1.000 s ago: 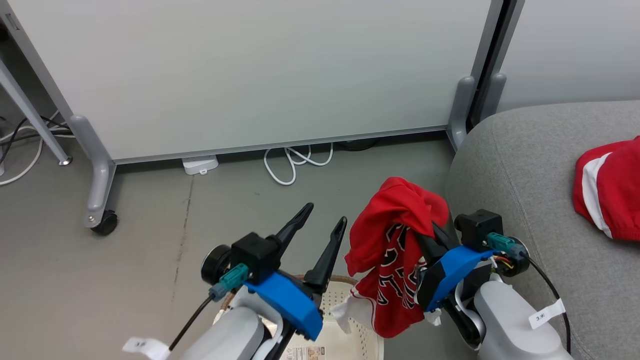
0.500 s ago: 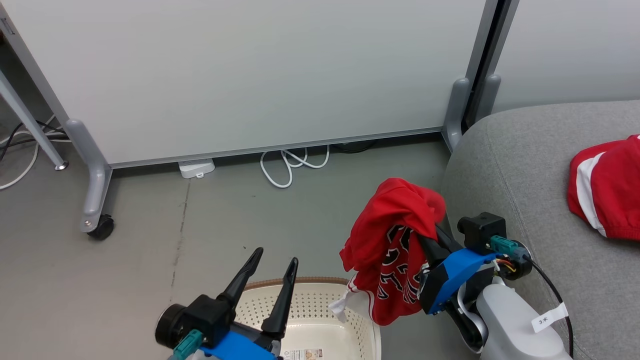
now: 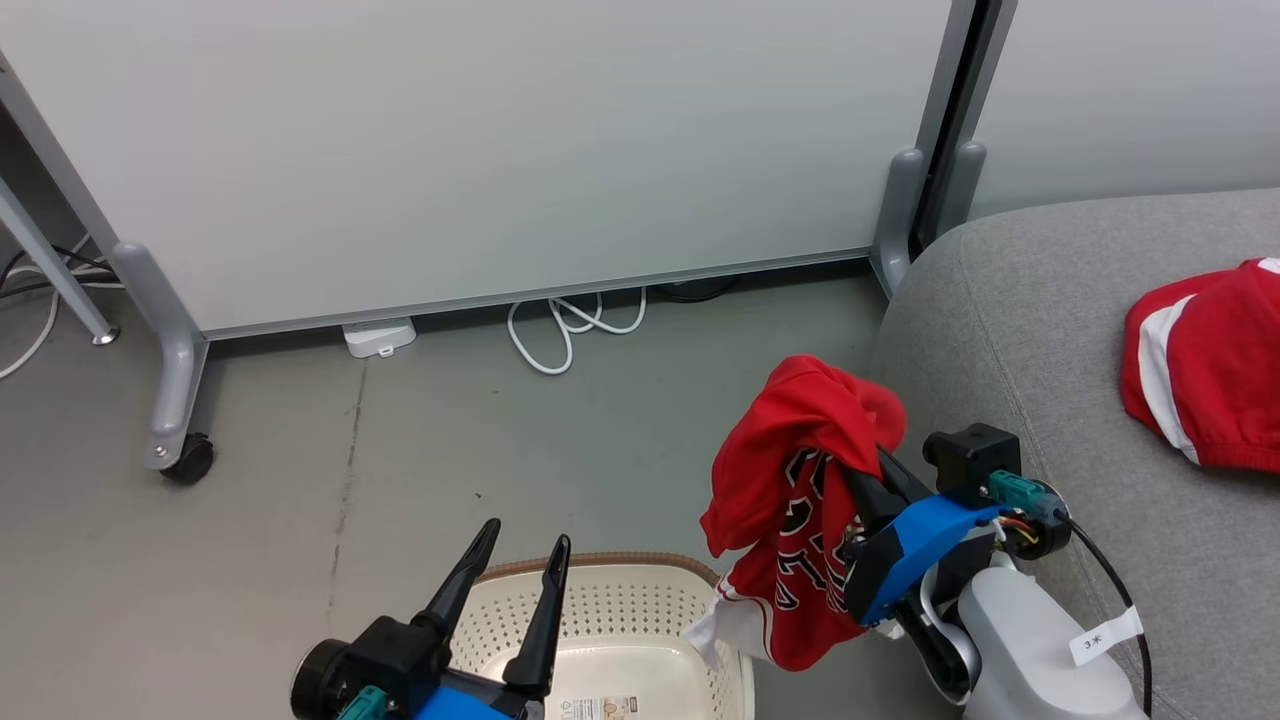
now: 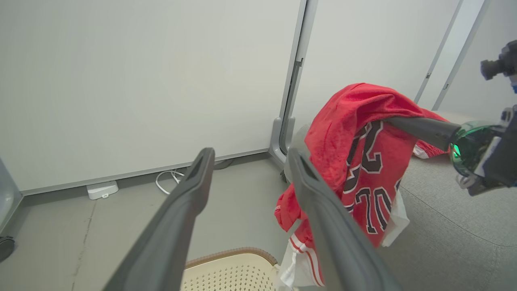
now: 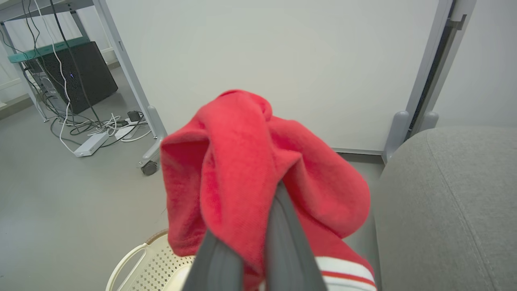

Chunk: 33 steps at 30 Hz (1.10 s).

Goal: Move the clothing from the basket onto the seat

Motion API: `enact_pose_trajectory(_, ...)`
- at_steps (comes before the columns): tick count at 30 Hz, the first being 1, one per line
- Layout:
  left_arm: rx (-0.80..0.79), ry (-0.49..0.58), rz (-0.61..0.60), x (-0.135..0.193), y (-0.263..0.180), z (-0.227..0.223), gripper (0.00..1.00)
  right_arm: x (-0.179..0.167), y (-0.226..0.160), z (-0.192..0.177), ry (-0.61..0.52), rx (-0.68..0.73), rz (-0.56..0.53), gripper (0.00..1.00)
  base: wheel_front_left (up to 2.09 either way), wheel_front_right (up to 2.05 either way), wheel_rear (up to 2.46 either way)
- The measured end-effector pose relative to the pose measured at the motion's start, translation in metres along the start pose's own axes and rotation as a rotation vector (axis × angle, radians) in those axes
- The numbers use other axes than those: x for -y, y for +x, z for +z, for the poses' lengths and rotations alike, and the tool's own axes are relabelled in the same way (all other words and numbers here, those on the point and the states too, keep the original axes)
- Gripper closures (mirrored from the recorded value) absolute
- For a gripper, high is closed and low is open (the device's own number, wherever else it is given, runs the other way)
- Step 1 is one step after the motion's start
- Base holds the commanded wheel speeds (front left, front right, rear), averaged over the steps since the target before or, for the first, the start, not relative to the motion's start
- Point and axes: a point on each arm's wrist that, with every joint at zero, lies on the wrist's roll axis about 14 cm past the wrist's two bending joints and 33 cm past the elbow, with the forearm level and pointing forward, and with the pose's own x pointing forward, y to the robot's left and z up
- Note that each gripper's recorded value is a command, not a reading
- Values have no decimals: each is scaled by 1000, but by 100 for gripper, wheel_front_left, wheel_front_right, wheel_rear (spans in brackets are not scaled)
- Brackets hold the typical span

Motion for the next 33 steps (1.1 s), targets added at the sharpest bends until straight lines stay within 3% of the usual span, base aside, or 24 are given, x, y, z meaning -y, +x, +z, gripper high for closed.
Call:
enact_pose_trajectory(14,-21,-2,-80,19,12,-5,0,16,-11,4,10,19,-52,100,0,0,0)
enact_pose_trajectory(33,-59,-8,-338,85,54,-17,0,85,-66,4,25,36,-278,100,0,0,0)
